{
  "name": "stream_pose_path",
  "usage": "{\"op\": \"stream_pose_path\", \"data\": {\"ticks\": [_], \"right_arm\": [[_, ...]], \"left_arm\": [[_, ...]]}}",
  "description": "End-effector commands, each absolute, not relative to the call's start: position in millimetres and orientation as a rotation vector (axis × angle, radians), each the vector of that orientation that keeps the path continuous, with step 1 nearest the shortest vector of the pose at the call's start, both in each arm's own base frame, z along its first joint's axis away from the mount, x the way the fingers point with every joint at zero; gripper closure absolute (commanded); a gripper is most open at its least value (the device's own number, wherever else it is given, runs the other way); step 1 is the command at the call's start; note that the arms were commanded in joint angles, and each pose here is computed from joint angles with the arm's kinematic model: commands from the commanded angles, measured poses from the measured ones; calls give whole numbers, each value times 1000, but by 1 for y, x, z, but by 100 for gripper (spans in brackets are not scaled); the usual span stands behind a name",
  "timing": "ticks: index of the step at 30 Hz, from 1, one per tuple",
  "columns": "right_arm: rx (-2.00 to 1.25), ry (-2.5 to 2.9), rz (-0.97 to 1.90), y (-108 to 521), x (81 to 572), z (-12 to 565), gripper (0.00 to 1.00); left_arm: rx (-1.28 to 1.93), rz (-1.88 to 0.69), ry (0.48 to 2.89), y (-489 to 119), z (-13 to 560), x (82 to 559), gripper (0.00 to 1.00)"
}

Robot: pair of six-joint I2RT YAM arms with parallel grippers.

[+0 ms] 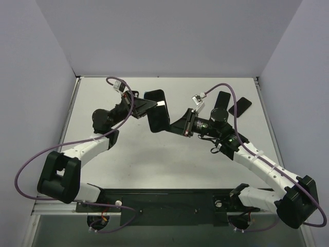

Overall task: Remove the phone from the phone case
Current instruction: Remove the phone case from the phone.

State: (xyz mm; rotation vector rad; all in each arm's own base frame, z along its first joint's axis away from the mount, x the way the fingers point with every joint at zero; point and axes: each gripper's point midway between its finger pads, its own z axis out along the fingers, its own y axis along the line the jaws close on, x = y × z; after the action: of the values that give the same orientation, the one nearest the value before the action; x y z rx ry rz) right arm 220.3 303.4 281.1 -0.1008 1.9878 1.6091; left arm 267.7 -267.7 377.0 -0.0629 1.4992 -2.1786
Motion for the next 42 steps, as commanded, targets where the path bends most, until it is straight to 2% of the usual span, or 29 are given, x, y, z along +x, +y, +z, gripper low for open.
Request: {"op": "stream_pose_path", "data": {"ticks": [1,2,3,5,8,9,12,17,18,19,20,22,27,37,42], "right_arm": [[156,1910,1403,295,277,280,100],[60,1903,1331,289,273,282,99],[48,2006,1251,281,266,260,96],[-42,2070,1086,259,254,242,85],[-78,2099,963,228,240,235,62],[-77,2114,948,223,234,233,55],[-86,2091,917,208,223,240,46],[-42,2045,976,205,214,262,46],[-33,2034,1025,210,214,270,49],[-24,1984,1137,222,212,288,58],[-17,1972,1210,231,210,294,61],[-35,1824,1401,252,205,333,62],[-74,1751,1621,289,188,365,60],[-20,1757,1587,292,196,356,57],[12,1824,1469,280,202,335,55]], "left_arm": [[85,-2336,1356,-274,420,206,100],[52,-2256,1414,-277,409,218,100],[42,-2202,1410,-274,411,222,100],[-28,-2028,1517,-274,395,241,100],[-65,-1765,1582,-268,382,263,100],[-75,-1739,1583,-266,381,267,100],[-115,-1701,1560,-259,380,275,100],[-153,-1727,1527,-253,380,279,100],[-156,-1731,1526,-253,380,279,100],[-157,-1731,1531,-253,377,279,100],[-157,-1733,1529,-253,377,279,100],[-161,-1728,1537,-252,375,279,100],[-169,-1763,1528,-253,373,277,100],[-172,-1821,1498,-254,378,272,100],[-191,-1845,1485,-252,378,271,100]]}}
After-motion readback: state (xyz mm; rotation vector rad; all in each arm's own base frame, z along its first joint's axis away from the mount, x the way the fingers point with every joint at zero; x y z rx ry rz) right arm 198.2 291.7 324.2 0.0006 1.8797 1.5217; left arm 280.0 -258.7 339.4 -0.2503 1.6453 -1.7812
